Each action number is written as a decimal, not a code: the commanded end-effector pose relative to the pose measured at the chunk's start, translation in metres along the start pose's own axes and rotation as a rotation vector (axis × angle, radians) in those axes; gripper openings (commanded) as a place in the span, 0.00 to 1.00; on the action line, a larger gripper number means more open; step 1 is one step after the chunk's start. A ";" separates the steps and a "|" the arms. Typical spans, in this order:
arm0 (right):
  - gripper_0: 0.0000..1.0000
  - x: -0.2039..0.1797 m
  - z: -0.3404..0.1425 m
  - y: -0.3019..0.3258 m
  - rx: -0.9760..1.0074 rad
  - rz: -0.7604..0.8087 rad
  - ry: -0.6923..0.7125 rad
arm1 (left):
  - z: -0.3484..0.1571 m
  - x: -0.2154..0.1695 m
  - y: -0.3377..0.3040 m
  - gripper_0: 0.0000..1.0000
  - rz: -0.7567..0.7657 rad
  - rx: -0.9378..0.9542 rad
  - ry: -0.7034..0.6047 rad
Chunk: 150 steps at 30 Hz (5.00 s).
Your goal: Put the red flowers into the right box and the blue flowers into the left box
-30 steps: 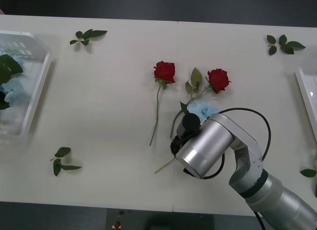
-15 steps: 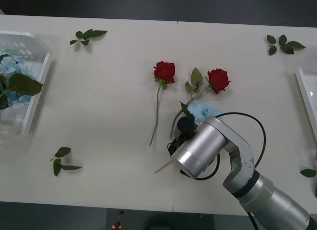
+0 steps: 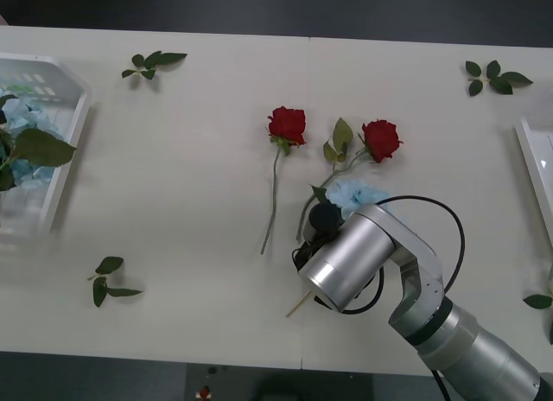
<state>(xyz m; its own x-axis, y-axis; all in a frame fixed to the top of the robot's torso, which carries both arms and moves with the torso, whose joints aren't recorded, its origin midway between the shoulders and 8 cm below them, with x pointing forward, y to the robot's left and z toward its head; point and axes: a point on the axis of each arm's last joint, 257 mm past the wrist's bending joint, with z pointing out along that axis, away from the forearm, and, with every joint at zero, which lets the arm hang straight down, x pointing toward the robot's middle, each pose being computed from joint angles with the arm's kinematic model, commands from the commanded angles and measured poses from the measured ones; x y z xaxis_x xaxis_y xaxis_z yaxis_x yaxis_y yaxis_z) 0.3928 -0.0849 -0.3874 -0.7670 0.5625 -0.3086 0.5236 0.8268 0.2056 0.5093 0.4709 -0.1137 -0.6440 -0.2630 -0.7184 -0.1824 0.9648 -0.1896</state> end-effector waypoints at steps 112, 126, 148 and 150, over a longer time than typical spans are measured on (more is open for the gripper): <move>1.00 -0.072 -0.408 0.149 -1.472 -0.878 -0.149 | -0.186 0.143 -0.481 0.00 0.278 1.105 0.079; 1.00 -0.072 -0.408 0.149 -1.472 -0.878 -0.149 | -0.170 0.085 -0.440 0.00 0.198 1.002 -0.003; 1.00 -0.128 -0.367 0.116 -1.179 -0.729 -0.162 | -0.083 -0.015 -0.116 0.00 -0.157 0.385 -0.164; 1.00 -0.137 -0.354 0.111 -1.118 -0.667 -0.148 | -0.078 -0.010 -0.071 0.00 -0.142 0.295 -0.166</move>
<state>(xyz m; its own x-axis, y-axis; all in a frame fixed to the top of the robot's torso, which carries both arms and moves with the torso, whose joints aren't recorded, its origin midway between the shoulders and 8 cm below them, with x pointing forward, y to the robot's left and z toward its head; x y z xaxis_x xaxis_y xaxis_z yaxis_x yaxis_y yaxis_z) 0.4237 -0.0611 0.0091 -0.6511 0.0756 -0.7552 -0.6314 0.4981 0.5943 0.4781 0.3649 -0.0354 -0.5048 -0.4960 -0.7065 0.0025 0.8176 -0.5758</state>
